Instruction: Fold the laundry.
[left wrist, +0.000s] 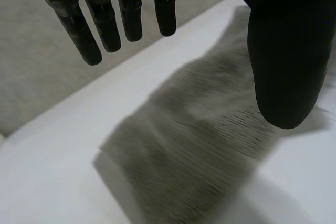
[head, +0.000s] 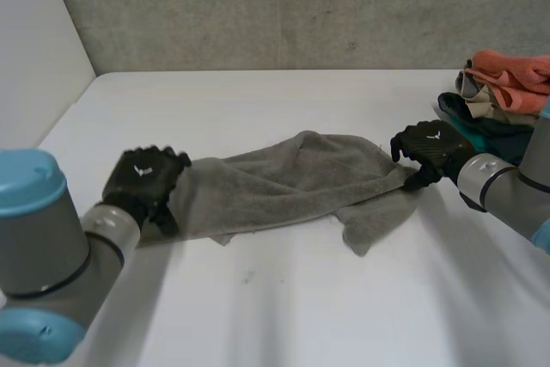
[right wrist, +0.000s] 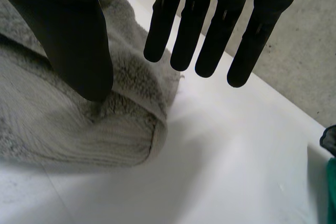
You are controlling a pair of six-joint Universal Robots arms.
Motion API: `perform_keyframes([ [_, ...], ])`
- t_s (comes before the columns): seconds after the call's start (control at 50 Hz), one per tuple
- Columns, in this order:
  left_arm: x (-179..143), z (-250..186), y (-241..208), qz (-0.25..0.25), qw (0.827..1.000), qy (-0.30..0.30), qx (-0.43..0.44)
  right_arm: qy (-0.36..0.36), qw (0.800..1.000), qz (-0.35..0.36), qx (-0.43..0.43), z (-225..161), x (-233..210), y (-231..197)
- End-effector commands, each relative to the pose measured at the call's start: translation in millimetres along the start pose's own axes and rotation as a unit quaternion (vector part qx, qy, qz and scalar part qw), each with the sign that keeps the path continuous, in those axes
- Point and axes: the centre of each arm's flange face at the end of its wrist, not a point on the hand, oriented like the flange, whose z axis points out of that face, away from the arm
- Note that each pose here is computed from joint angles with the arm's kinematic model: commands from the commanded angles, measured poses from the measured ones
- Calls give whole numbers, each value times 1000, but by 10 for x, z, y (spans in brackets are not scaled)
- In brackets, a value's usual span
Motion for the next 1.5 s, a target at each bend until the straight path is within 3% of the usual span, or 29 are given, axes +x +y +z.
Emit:
perform_keyframes([
  [0.02,70,-44,164,6,1000,25,-5,4,1000,-1,-7,102,27,93],
  [0.28,93,208,356,57,998,23,-6,-13,1000,-3,-6,-25,-124,-6],
  [0.82,10,801,464,55,998,11,-7,-32,999,-1,-14,-231,-294,-35],
  [1.06,90,959,401,52,996,62,24,-28,1000,-2,-14,-232,-290,-50],
  [1.2,-13,727,-46,49,996,53,53,-4,1000,-14,11,-297,-162,-272],
  [1.3,-143,266,-546,22,995,43,87,11,999,-22,28,-491,-87,-582],
  [1.5,-310,-593,-1303,-5,986,30,162,104,985,-79,115,-1472,95,-1792],
])
